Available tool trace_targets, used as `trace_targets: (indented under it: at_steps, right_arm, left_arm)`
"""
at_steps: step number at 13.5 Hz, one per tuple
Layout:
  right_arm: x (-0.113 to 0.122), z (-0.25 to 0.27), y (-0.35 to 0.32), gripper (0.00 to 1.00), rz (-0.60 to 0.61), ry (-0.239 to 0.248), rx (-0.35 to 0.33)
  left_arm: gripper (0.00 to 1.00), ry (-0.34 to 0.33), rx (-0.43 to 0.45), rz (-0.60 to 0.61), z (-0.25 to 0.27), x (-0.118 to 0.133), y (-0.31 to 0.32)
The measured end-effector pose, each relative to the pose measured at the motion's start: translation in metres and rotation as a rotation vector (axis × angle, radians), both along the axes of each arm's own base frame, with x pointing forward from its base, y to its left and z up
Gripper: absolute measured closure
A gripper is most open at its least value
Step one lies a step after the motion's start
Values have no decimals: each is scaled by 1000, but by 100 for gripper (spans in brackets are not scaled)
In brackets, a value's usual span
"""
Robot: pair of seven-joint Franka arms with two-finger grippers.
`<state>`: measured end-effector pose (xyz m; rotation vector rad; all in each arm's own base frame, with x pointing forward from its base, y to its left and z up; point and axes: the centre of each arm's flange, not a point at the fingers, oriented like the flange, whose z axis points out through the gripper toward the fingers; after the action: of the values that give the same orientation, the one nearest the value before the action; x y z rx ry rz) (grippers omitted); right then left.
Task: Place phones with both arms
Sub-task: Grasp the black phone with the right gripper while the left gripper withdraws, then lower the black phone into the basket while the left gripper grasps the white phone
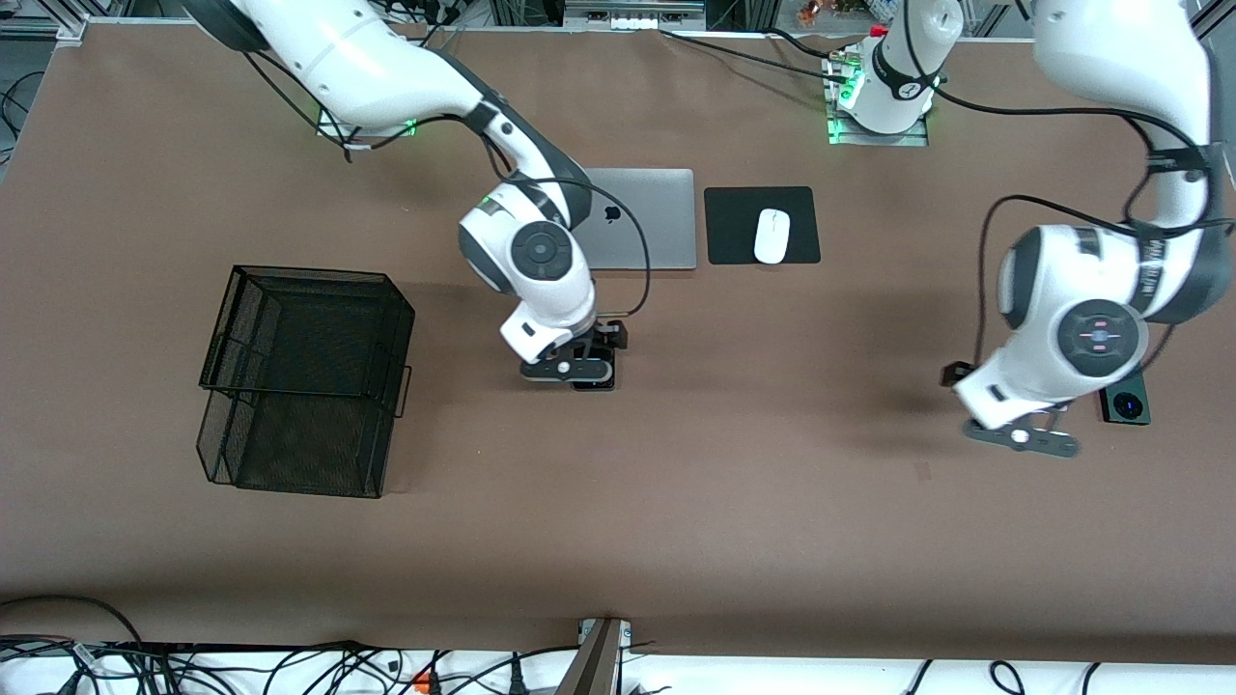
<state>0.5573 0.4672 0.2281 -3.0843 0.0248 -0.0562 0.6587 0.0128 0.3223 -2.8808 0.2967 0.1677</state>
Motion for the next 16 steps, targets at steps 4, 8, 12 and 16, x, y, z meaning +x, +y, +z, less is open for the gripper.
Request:
trace_targets:
  at_steps: [4,8,12,16]
  right_arm:
    - [-1,-29,5,0,44,-60,-38]
    - [-4,-44,8,0,54,-71,-24]
    - [-6,-53,8,0,56,-62,-28]
    - [-7,-60,9,12,47,-60,-24]
  left_arm:
    - [0,-5,-33,28,-18,-16,103]
    - [0,-36,-158,86,-30,-38,177]
    - [0,-92,-192,145,-65,-57,192]
    - [0,-122,-174,147,-108,-74,190]
